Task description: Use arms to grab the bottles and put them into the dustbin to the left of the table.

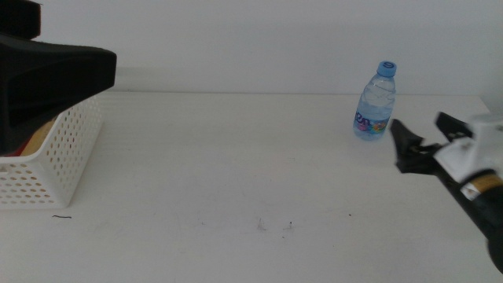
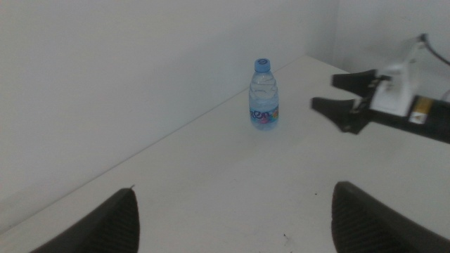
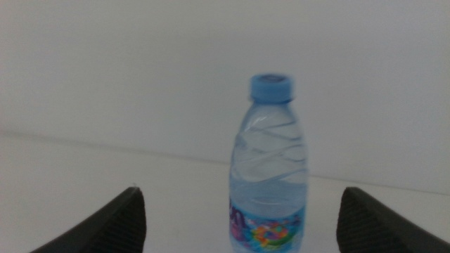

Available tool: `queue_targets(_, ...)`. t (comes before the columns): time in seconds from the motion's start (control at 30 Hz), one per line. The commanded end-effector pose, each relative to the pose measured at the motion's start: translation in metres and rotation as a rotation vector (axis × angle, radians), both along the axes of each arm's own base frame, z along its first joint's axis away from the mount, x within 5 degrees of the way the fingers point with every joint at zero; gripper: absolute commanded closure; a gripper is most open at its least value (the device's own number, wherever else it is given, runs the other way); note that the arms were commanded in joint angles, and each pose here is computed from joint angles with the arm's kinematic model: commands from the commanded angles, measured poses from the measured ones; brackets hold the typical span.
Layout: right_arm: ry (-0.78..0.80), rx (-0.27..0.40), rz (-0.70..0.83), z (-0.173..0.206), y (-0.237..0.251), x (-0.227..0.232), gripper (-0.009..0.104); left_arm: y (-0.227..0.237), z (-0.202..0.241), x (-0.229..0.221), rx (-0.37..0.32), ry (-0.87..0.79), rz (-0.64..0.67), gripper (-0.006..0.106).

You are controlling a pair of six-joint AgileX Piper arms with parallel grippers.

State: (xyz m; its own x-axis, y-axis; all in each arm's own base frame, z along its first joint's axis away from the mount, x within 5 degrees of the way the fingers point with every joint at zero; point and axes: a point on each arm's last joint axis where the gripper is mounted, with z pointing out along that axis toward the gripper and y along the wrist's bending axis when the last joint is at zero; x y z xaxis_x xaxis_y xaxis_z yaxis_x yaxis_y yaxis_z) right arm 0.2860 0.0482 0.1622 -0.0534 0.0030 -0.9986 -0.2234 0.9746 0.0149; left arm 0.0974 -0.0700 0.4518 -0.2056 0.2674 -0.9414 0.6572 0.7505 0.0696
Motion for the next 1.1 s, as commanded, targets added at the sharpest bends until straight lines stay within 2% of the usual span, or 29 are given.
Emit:
queue_targets(0.0, 0.036, -0.081, 0.032, -0.009, 0.010, 0.020, 0.008, 0.000, 0.001, 0.000, -0.006, -0.012, 0.002, 0.007)
queue_targets(0.13, 0.125, -0.122, 0.030, -0.024, 0.016, 0.049, 0.002, 0.000, 0.001, 0.000, -0.006, -0.012, 0.002, 0.007)
queue_targets(0.37, 0.098, -0.142, -0.037, -0.035, 0.017, 0.092, 0.002, 0.000, 0.001, 0.000, -0.007, -0.011, 0.003, 0.007)
queue_targets(0.9, 0.063, -0.084, -0.120, -0.072, 0.023, 0.167, 0.002, 0.000, 0.001, 0.000, -0.005, -0.012, 0.002, 0.007)
queue_targets(0.97, 0.094, -0.088, -0.114, -0.074, 0.025, 0.174, 0.008, 0.000, 0.001, 0.000, -0.005, -0.012, 0.002, 0.007)
queue_targets(1.0, 0.108, -0.098, -0.109, -0.074, 0.025, 0.176, 0.018, 0.000, 0.001, 0.000, -0.005, -0.012, 0.002, 0.007)
queue_targets(1.07, 0.118, -0.134, -0.083, -0.074, 0.031, 0.176, 0.056, 0.000, 0.001, 0.000, -0.005, -0.012, 0.002, 0.007)
